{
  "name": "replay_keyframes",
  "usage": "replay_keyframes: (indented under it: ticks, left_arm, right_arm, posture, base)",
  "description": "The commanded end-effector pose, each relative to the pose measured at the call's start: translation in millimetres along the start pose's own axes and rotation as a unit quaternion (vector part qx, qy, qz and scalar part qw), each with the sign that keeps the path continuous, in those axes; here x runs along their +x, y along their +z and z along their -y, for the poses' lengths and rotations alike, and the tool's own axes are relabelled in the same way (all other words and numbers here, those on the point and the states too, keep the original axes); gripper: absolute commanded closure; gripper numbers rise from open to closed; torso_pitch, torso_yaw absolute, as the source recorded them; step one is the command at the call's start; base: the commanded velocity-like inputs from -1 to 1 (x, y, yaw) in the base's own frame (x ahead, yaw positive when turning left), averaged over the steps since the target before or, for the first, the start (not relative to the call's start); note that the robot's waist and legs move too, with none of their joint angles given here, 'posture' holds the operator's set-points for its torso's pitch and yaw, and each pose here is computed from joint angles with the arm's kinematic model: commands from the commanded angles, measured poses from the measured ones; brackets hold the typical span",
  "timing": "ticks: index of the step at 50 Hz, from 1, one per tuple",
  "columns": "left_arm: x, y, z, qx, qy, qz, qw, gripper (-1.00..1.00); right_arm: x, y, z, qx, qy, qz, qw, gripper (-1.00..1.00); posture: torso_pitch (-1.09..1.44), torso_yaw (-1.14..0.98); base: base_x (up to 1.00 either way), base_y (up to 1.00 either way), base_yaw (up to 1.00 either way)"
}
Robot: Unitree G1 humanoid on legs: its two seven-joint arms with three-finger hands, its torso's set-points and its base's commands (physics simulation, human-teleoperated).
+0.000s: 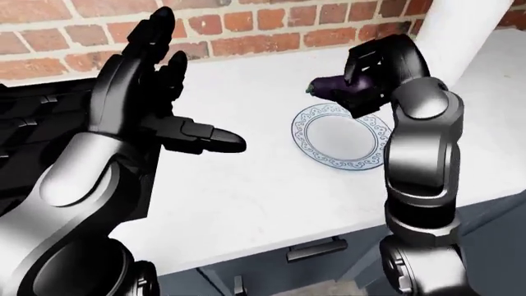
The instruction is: Pick the eggplant from the oven and place it on the plate on the counter.
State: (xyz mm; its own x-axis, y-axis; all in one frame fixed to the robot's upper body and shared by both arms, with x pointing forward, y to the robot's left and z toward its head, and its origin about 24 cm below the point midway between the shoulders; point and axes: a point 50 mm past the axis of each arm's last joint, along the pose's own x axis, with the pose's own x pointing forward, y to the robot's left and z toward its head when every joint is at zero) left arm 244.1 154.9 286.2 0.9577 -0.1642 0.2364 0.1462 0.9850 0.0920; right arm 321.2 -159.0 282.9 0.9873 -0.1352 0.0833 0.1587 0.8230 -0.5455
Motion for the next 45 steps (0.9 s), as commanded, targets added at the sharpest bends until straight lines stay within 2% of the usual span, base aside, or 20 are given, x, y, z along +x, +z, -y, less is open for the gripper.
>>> replay_keyframes:
  ticks: [1, 6, 12, 18, 26, 34, 36, 39, 45]
  left_arm:
    - [-1.0, 10, -0.8, -0.001, 0.005, 0.033, 0.9994, -1.0]
    - [-2.1, 11, -2.0, -0.001, 0.006, 0.034, 0.9994, -1.0]
    - [-3.8, 11, -3.7, -0.002, 0.008, 0.035, 0.9993, -1.0]
    - [-3.7, 9, -5.5, -0.004, 0.012, 0.035, 0.9993, -1.0]
    - [-2.6, 7, -3.6, -0.004, 0.009, 0.033, 0.9994, -1.0]
    - [-2.5, 5, -4.3, -0.006, 0.01, 0.032, 0.9994, -1.0]
    - [-3.3, 6, -4.6, -0.006, 0.011, 0.032, 0.9994, -1.0]
    - [-3.8, 7, -4.9, -0.006, 0.012, 0.032, 0.9994, -1.0]
    - [-3.0, 8, -3.6, -0.005, 0.011, 0.032, 0.9994, -1.0]
  right_arm:
    - [-3, 13, 16.4, -0.013, -0.044, 0.032, 0.9984, 0.96]
    - [1, 6, 21.5, -0.023, -0.054, 0.022, 0.9981, 0.96]
    - [-10, -2, 23.4, -0.021, -0.04, 0.029, 0.9986, 0.96]
    - [-21, -7, 32.1, -0.02, -0.043, 0.037, 0.9982, 0.97]
    - [-23, -10, 20.7, -0.011, -0.03, 0.041, 0.9986, 0.97]
    - [-13, -24, 8.4, -0.009, -0.025, 0.026, 0.9993, 0.95]
    - [-12, -25, 6.8, -0.008, -0.023, 0.026, 0.9994, 0.91]
    - [-13, -28, 4.8, -0.009, -0.018, 0.027, 0.9994, 0.65]
    - [-14, -32, 1.3, -0.013, -0.011, 0.026, 0.9995, 0.49]
  posture:
    - [0.0, 0.0]
    - [0.0, 0.0]
    - [0.0, 0.0]
    - [0.0, 0.0]
    - [0.0, 0.0]
    - [0.0, 0.0]
    - [0.0, 0.0]
    - [0.0, 0.0]
    - [0.0, 0.0]
  base:
    - [0.0, 0.0, 0.0]
    - [0.0, 0.0, 0.0]
    - [0.0, 0.0, 0.0]
    - [0.0, 0.0, 0.0]
    - [0.0, 0.0, 0.0]
    - [0.0, 0.0, 0.0]
    - [0.0, 0.0, 0.0]
    - [0.0, 0.0, 0.0]
    - [0.0, 0.0, 0.0]
